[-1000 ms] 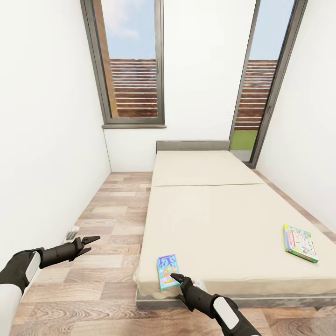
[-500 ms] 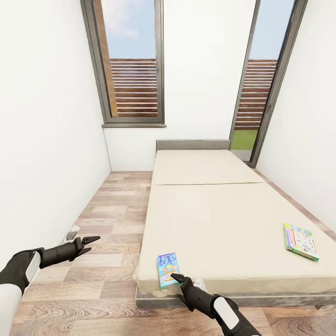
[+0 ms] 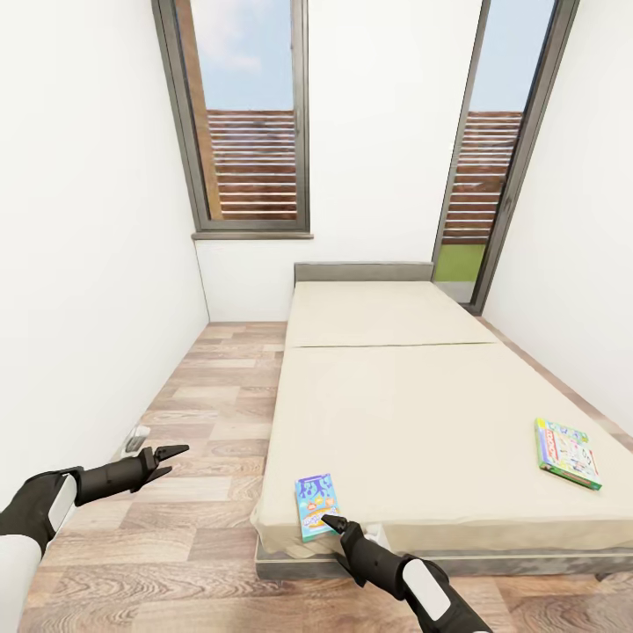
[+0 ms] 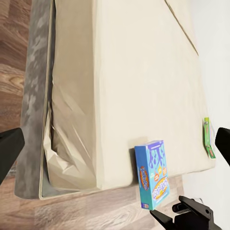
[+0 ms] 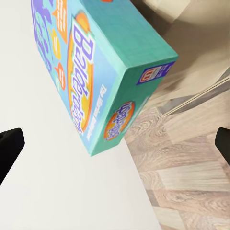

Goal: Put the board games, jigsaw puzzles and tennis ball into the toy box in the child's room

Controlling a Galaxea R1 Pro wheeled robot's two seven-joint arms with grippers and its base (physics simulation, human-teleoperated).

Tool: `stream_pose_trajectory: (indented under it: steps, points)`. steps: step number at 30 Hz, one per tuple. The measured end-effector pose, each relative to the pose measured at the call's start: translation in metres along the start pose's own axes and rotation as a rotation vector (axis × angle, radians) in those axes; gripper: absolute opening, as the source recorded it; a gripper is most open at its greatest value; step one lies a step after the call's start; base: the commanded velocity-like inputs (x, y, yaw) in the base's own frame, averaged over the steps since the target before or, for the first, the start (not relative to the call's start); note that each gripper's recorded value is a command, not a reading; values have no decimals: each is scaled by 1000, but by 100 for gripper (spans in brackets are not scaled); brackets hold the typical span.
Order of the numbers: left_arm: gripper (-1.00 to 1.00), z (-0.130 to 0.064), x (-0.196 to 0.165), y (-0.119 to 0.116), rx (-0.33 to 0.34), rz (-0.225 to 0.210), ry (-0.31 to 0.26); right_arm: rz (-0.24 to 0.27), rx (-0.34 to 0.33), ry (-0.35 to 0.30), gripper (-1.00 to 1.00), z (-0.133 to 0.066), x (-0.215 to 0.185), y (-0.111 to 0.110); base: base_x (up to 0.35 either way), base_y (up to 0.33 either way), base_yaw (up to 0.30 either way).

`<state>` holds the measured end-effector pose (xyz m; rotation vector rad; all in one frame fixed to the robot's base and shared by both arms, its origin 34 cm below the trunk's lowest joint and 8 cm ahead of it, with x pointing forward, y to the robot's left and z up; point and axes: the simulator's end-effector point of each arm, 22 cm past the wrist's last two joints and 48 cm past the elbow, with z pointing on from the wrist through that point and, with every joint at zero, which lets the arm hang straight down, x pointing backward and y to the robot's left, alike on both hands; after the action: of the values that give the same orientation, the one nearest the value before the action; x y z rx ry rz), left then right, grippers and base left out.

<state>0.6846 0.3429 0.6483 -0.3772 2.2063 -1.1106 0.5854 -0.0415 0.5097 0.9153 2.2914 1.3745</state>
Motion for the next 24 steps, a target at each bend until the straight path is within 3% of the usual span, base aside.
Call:
stream_pose_trajectory:
  steps: [24]
  points:
    - [100, 0, 0, 0, 1, 1, 0, 0, 0, 0, 100, 0, 0, 0, 30, 0, 0]
